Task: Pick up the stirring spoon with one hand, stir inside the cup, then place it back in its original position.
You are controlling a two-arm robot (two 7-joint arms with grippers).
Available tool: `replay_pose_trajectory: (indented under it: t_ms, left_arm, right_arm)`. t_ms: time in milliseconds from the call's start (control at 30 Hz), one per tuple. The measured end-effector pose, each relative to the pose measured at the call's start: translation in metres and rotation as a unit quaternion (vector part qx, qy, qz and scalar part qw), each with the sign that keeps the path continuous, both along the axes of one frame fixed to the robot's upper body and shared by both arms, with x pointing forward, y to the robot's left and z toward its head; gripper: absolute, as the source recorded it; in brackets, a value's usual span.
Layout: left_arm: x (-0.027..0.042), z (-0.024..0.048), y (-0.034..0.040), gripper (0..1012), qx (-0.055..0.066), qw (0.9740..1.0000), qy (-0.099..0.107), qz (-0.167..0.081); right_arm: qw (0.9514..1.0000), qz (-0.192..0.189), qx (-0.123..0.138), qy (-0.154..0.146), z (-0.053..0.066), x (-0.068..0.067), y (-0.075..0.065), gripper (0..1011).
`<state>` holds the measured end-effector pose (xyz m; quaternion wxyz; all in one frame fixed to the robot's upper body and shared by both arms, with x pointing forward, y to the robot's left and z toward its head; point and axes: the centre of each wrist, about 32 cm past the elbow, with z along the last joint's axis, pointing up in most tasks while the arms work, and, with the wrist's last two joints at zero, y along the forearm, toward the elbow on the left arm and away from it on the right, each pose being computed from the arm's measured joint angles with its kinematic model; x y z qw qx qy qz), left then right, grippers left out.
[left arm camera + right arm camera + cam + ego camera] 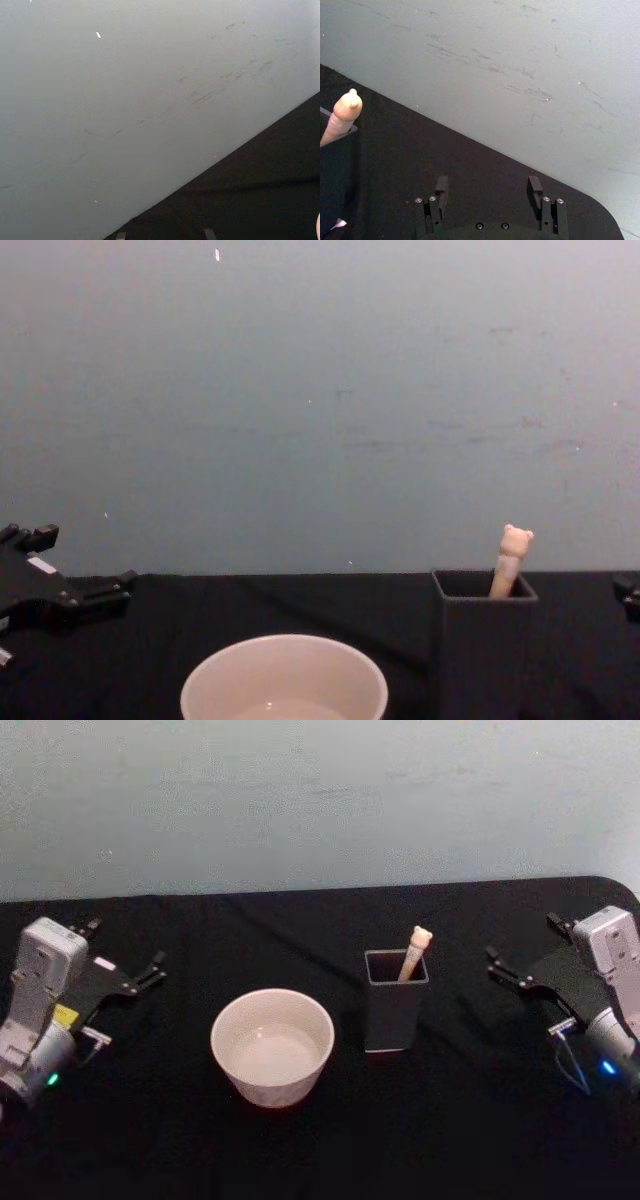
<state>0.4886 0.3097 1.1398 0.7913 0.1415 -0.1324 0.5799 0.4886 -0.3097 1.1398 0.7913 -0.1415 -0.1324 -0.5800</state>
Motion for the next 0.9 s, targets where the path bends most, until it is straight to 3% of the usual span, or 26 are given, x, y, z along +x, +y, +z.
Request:
replay_pose_trajectory:
  t_ms: [900]
  left_arm:
    - [0.0,0.0,0.0,1001,0.0,1.0,0.0,0.0]
  right_arm:
    - [1.0,0.004,0.003,0.0,0.0013,-0.0006,-0.0002,1003]
